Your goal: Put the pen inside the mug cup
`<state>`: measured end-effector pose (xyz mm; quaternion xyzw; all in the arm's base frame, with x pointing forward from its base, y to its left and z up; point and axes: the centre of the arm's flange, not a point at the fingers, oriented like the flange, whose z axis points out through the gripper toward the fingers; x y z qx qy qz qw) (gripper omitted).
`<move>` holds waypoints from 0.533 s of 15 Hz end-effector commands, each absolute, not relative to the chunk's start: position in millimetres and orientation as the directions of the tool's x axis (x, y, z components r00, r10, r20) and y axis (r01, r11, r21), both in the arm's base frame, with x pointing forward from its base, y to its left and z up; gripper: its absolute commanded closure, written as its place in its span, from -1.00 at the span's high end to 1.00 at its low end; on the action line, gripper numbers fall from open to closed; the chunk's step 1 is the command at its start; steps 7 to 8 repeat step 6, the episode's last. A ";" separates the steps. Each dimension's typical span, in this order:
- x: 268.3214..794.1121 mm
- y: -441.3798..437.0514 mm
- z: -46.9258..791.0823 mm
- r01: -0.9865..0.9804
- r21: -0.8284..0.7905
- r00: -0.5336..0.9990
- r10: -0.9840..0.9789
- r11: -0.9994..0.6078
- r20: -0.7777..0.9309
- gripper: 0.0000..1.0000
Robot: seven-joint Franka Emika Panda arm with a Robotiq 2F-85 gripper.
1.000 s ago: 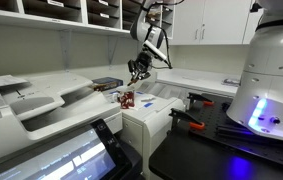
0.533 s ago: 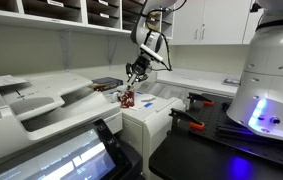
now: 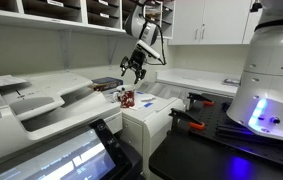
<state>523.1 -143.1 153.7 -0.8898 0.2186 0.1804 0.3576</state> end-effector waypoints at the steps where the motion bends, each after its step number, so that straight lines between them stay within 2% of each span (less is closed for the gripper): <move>1: 491.2 -125.4 186.6 -0.403 -0.477 0.894 -0.222 -0.781 -0.390 1.00; 6: 464.0 -112.8 217.2 -0.285 -0.353 0.952 -0.219 -0.891 -0.215 1.00; 8: 464.0 -112.8 217.2 -0.285 -0.353 0.952 -0.219 -0.891 -0.215 1.00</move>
